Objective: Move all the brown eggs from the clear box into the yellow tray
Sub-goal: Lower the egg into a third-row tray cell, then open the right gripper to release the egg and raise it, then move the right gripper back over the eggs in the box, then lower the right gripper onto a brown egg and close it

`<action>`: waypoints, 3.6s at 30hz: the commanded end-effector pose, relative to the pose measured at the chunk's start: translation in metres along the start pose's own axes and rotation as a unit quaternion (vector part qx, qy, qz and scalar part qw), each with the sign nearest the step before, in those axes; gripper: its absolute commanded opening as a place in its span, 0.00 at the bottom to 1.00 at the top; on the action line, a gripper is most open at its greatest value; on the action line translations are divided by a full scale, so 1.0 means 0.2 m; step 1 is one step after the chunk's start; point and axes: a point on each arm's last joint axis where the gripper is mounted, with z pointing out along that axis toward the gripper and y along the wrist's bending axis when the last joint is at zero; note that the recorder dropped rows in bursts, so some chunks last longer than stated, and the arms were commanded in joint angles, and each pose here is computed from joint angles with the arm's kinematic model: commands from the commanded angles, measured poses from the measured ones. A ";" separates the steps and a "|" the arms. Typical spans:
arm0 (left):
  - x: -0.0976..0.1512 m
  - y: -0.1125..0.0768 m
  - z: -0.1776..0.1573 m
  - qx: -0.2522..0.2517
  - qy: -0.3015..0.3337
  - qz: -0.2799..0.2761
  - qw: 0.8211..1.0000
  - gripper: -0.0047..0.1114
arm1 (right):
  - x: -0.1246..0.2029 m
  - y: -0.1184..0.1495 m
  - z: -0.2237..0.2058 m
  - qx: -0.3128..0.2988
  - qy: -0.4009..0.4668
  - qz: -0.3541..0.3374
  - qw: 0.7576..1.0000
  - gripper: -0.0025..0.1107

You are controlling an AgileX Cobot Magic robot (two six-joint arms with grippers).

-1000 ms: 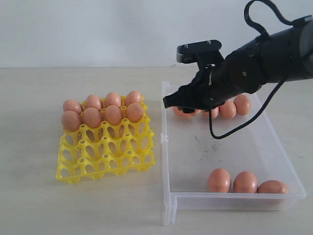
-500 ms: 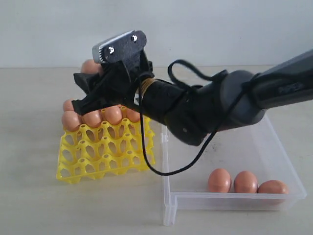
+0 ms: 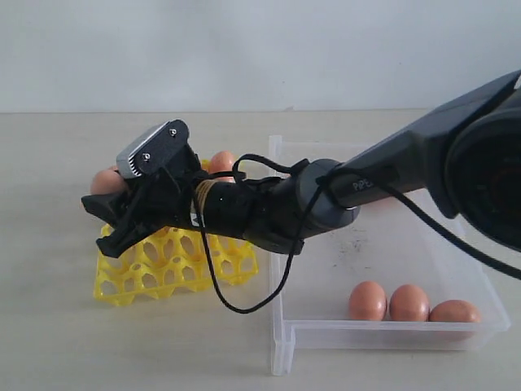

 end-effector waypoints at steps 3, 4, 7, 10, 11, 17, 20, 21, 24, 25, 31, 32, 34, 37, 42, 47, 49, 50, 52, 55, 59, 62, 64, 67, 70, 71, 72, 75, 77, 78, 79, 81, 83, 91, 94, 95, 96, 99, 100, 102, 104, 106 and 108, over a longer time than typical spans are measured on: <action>0.00 0.00 0.00 -0.003 -0.007 -0.003 1.000 0.07 | 0.07 -0.01 0.06 -0.019 0.026 0.016 0.999 0.02; 0.00 0.00 0.00 -0.003 -0.007 -0.003 1.000 0.07 | 0.07 -0.01 0.06 -0.019 0.025 0.016 0.999 0.02; 0.00 0.00 0.00 -0.003 -0.007 -0.003 1.000 0.07 | 0.09 -0.02 0.08 -0.018 0.025 0.023 0.999 0.02; 0.00 0.00 0.00 -0.003 -0.007 -0.003 1.000 0.07 | 0.11 -0.02 0.10 -0.018 0.027 0.027 0.999 0.02; 0.00 0.00 0.00 -0.003 -0.007 -0.003 1.000 0.07 | 0.11 -0.03 0.10 -0.015 0.030 0.028 0.999 0.02; 0.00 0.00 0.00 -0.003 -0.007 -0.003 1.000 0.07 | 0.11 -0.04 0.10 -0.003 0.034 0.030 0.999 0.02; 0.00 0.00 0.00 -0.003 -0.007 -0.003 1.000 0.07 | 0.11 -0.04 0.10 -0.003 0.035 0.030 0.999 0.09; 0.00 0.00 0.00 -0.003 -0.007 -0.003 1.000 0.07 | 0.11 -0.04 0.10 -0.003 0.034 0.029 0.999 0.15; 0.00 0.00 0.00 -0.003 -0.007 -0.003 1.000 0.07 | 0.11 -0.04 0.10 -0.001 0.035 0.030 0.999 0.34; 0.00 0.00 0.00 -0.003 -0.007 -0.003 1.000 0.07 | 0.12 -0.04 0.10 0.000 0.039 0.030 0.999 0.39; 0.00 0.00 0.00 -0.003 -0.007 -0.003 1.000 0.07 | 0.13 -0.06 0.10 0.018 0.056 0.040 0.997 0.49; 0.00 0.00 0.00 -0.003 -0.007 -0.003 1.000 0.07 | 0.13 -0.06 0.10 0.019 0.058 0.040 0.997 0.49; 0.00 0.00 0.00 -0.003 -0.007 -0.003 1.000 0.07 | 0.13 -0.06 0.10 0.019 0.058 0.040 0.997 0.49; 0.00 0.00 0.00 -0.003 -0.007 -0.003 1.000 0.07 | 0.12 -0.06 0.10 0.018 0.054 0.039 0.998 0.49; 0.00 0.00 0.00 -0.003 -0.007 -0.003 1.000 0.07 | -0.07 -0.05 0.07 0.020 0.021 0.023 0.999 0.49; 0.00 0.00 0.00 -0.003 -0.007 -0.003 1.000 0.07 | -0.33 -0.03 0.01 0.023 -0.006 0.016 1.000 0.49; 0.00 0.00 0.00 -0.003 -0.007 -0.003 1.000 0.07 | -0.43 -0.03 -0.04 0.040 0.019 0.015 0.999 0.48; 0.00 0.00 0.00 -0.003 -0.007 -0.003 1.000 0.07 | -0.47 -0.04 -0.07 0.053 0.037 0.014 0.998 0.46; 0.00 0.00 0.00 -0.003 -0.007 -0.003 1.000 0.07 | -0.55 -0.06 -0.14 0.103 0.097 -0.020 0.990 0.33; 0.00 0.00 0.00 -0.003 -0.007 -0.003 1.000 0.07 | -0.63 -0.13 -0.29 0.230 0.165 -0.035 0.958 0.02; 0.00 0.00 0.00 -0.003 -0.007 -0.003 1.000 0.07 | -0.68 -0.22 -0.51 0.378 0.283 -0.109 0.875 0.02; 0.00 0.00 0.00 -0.003 -0.007 -0.003 1.000 0.07 | -0.68 -0.30 -0.65 0.409 0.374 -0.131 0.822 0.02; 0.00 0.00 0.00 -0.003 -0.007 -0.003 1.000 0.07 | -0.64 -0.39 -0.75 0.411 0.414 -0.077 0.809 0.02; 0.00 0.00 0.00 -0.003 -0.007 -0.003 1.000 0.07 | -0.57 -0.53 -0.88 0.387 0.433 0.041 0.813 0.02; 0.00 0.00 0.00 -0.003 -0.007 -0.003 1.000 0.07 | -0.49 -0.64 -1.01 0.329 0.433 0.162 0.824 0.02; 0.00 0.00 0.00 -0.003 -0.007 -0.003 1.000 0.07 | -0.46 -0.67 -1.03 0.308 0.436 0.177 0.827 0.02; 0.00 0.00 0.00 -0.003 -0.007 -0.003 1.000 0.07 | -0.44 -0.70 -1.06 0.298 0.430 0.206 0.827 0.02; 0.00 0.00 0.00 -0.003 -0.007 -0.003 1.000 0.07 | -0.39 -0.79 -1.14 0.314 0.422 0.232 0.818 0.02; 0.00 0.00 0.00 -0.003 -0.007 -0.003 1.000 0.07 | -0.35 -0.83 -1.15 0.327 0.418 0.232 0.816 0.02; 0.00 0.00 0.00 -0.003 -0.007 -0.003 1.000 0.07 | -0.34 -0.85 -1.16 0.330 0.419 0.226 0.815 0.03; 0.00 0.00 0.00 -0.003 -0.007 -0.003 1.000 0.07 | -0.32 -0.87 -1.16 0.332 0.417 0.222 0.817 0.06; 0.00 0.00 0.00 -0.003 -0.007 -0.003 1.000 0.07 | -0.28 -0.89 -1.14 0.331 0.417 0.212 0.819 0.13; 0.00 0.00 0.00 -0.003 -0.007 -0.003 1.000 0.07 | -0.24 -0.91 -1.12 0.335 0.413 0.209 0.821 0.27; 0.00 0.00 0.00 -0.003 -0.007 -0.003 1.000 0.07 | -0.15 -0.98 -1.06 0.334 0.421 0.223 0.814 0.48; 0.00 0.00 0.00 -0.003 -0.007 -0.003 1.000 0.07 | -0.13 -1.00 -1.04 0.331 0.422 0.229 0.812 0.48; 0.00 0.00 0.00 -0.003 -0.007 -0.003 1.000 0.07 | -0.13 -1.00 -1.04 0.330 0.422 0.231 0.812 0.48; 0.00 0.00 0.00 -0.003 -0.007 -0.003 1.000 0.07 | -0.12 -1.01 -1.03 0.330 0.422 0.231 0.812 0.48; 0.00 0.00 0.00 -0.003 -0.007 -0.003 1.000 0.07 | -0.10 -1.02 -1.02 0.329 0.425 0.234 0.811 0.48; 0.00 0.00 0.00 -0.003 -0.007 -0.003 1.000 0.07 | -0.09 -1.02 -1.02 0.328 0.427 0.235 0.810 0.48; 0.00 0.00 0.00 -0.003 -0.007 -0.003 1.000 0.07 | -0.06 -1.03 -1.01 0.328 0.429 0.238 0.807 0.48; 0.00 0.00 0.00 -0.003 -0.007 -0.003 1.000 0.07 | -0.03 -1.03 -1.01 0.327 0.432 0.240 0.806 0.48; 0.00 0.00 0.00 -0.003 -0.007 -0.003 1.000 0.07 | -0.01 -1.04 -1.00 0.327 0.433 0.241 0.805 0.48; 0.00 0.00 0.00 -0.003 -0.007 -0.003 1.000 0.07 | 0.01 -1.05 -0.99 0.327 0.434 0.241 0.804 0.48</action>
